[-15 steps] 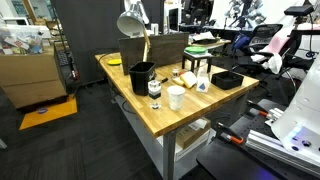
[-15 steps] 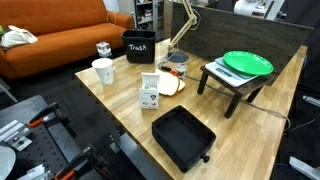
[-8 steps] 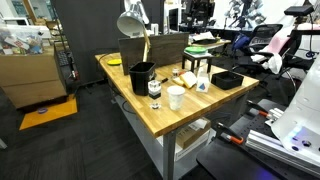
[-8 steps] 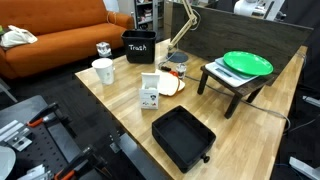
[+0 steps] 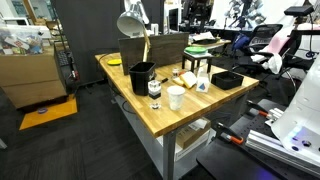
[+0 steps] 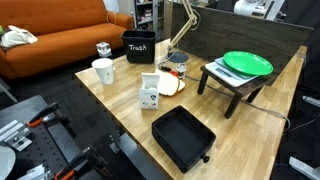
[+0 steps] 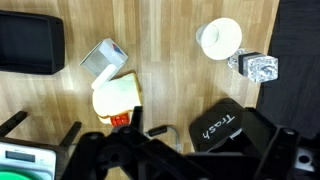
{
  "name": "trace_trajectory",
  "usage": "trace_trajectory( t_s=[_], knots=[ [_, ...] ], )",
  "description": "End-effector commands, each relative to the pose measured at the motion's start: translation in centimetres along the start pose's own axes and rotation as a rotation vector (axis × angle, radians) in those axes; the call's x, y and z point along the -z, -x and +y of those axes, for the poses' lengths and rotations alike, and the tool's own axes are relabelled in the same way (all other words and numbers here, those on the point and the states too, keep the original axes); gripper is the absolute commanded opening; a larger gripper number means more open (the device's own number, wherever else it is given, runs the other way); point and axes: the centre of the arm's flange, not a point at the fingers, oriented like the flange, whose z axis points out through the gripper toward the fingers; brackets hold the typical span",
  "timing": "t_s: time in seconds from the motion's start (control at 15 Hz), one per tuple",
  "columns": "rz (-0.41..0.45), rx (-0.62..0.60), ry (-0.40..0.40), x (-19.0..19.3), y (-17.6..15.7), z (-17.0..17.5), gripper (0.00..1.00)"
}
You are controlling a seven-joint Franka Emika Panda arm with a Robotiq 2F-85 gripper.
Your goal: Move the black bin to the right
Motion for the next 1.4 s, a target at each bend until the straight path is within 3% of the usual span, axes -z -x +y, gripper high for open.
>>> trace_trajectory(
  t_s=[0.0, 0.47, 0.53, 1.13, 1.33],
  knots=[
    [-0.039, 0.013, 0.022, -1.3, -4.5, -1.7, 1.0],
    [-0.062, 0.002, -0.004, -4.3, -11.2, -6.3, 1.0],
    [-0.051, 0.011, -0.002, -4.6, -9.4, -5.7, 1.0],
    [-0.051, 0.012, -0.005, -4.9, -10.5, -6.1, 1.0],
    [-0.067, -0.083, -0.006, -6.0, -12.8, -6.2, 1.0]
  ],
)
